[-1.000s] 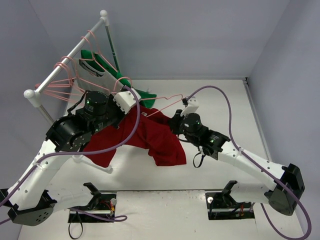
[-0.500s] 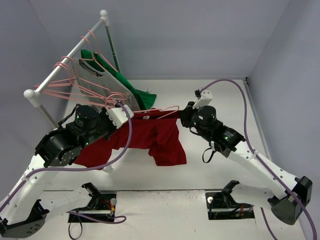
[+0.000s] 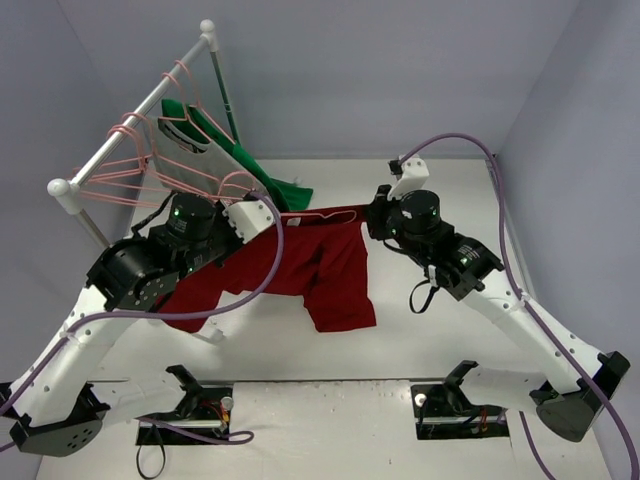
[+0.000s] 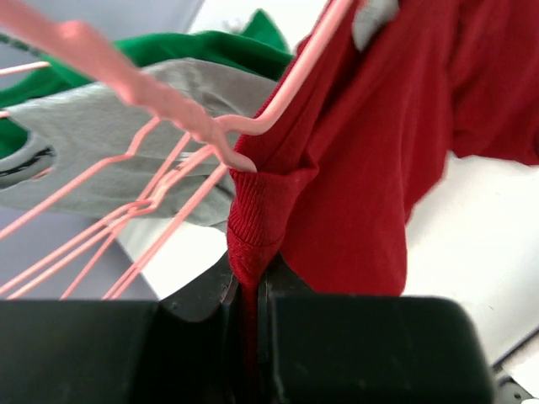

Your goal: Place the t-shirt on the hanger

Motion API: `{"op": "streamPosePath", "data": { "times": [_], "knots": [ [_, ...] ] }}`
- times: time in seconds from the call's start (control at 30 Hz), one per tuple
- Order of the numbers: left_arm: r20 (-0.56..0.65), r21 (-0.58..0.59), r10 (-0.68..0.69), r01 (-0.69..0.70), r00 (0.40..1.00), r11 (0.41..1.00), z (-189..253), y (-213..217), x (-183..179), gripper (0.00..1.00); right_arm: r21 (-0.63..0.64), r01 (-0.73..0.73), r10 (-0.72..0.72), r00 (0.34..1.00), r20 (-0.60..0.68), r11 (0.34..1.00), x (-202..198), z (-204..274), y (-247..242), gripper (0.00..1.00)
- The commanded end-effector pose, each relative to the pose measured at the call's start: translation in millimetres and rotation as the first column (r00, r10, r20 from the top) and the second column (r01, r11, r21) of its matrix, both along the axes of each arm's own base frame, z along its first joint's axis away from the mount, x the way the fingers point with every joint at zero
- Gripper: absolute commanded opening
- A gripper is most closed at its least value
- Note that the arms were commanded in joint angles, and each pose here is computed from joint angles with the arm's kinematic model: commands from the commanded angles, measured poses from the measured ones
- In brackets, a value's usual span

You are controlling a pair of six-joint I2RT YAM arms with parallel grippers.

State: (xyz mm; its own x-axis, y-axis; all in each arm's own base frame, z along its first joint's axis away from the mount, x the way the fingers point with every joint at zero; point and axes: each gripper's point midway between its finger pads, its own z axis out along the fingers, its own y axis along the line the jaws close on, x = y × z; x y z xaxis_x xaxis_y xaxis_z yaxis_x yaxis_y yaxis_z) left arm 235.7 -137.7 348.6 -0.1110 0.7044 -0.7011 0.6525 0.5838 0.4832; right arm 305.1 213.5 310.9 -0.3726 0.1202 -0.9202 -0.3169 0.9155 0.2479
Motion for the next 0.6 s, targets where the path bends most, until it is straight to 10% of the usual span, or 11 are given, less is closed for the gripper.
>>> {"op": "streamPosePath", "data": {
  "times": [0.0, 0.57],
  "knots": [
    [0.076, -0.058, 0.116, -0.112, 0.990, 0.992, 36, 1, 18, 0.00, 0.022, 0.021, -0.024, 0.995, 0.096, 1.000, 8, 42, -3, 0.00],
    [0.134, -0.273, 0.132, -0.092, 0.982, 0.958, 119, -87, 54, 0.00, -0.037, -0.057, 0.065, 0.952, 0.299, 0.998, 4, 135, 19, 0.00]
  ]
}}
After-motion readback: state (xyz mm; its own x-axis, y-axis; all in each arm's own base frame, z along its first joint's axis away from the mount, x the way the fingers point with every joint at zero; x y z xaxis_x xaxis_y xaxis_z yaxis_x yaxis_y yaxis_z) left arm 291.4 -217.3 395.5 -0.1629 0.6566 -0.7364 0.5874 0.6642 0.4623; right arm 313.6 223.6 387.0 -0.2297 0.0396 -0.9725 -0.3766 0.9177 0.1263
